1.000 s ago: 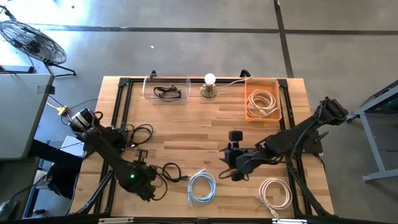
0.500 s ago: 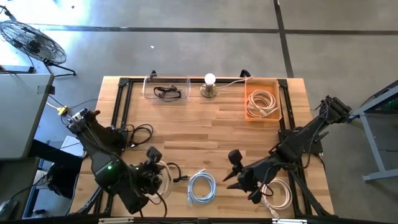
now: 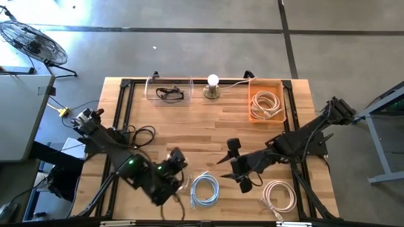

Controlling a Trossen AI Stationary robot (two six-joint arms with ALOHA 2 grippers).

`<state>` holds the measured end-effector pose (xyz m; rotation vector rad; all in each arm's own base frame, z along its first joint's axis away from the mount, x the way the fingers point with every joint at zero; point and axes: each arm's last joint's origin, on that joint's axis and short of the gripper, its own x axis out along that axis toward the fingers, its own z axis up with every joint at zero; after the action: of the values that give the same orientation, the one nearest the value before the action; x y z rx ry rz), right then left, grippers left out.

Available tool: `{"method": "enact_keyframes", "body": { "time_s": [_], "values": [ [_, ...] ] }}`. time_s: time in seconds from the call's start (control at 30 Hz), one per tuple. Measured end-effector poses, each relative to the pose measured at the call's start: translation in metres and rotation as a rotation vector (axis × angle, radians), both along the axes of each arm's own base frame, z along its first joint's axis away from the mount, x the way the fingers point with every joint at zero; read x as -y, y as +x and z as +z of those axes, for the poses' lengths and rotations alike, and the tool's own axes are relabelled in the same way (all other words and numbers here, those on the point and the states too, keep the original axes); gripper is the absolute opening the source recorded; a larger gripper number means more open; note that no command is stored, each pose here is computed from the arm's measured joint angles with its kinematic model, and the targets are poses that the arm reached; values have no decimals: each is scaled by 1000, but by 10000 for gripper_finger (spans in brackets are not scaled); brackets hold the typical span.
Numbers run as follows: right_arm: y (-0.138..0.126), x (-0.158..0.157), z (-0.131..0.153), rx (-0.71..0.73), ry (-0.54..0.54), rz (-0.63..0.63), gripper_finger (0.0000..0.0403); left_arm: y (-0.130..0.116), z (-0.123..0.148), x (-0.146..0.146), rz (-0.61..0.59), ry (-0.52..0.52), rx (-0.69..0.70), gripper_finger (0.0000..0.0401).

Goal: Pick & Place USB Port
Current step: Put the white HDMI cable into the orange bin

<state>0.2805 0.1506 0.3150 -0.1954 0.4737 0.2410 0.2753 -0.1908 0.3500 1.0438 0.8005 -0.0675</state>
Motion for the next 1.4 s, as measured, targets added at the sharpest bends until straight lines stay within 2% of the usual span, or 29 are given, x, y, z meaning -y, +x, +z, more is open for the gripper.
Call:
{"method": "enact_keyframes", "body": {
  "time_s": [0.07, 0.17, 0.3, 0.67, 0.9, 1.0, 1.4],
  "values": [
    [5, 2, -2, 5, 17, 5, 240, 9, 0, -8, 14, 13, 15, 9],
    [15, 2, -5, 6, 85, 93, 253, 18, -1, -18, 17, 36, 20, 9],
    [24, 3, -9, 6, 137, 161, 259, 26, 1, -24, -3, 13, 29, 9],
    [43, 28, -20, -50, 262, 2, 259, 29, 5, -20, -21, 82, 89, 9],
    [53, 30, -16, 23, 336, 88, 259, 32, 4, -20, 7, 124, 104, 9],
    [56, 29, -17, 39, 345, 100, 259, 32, 4, -20, 16, 163, 110, 9],
    [66, 33, -21, 78, 336, 103, 259, 46, 9, -31, 42, 140, 175, 9]
  ]
}}
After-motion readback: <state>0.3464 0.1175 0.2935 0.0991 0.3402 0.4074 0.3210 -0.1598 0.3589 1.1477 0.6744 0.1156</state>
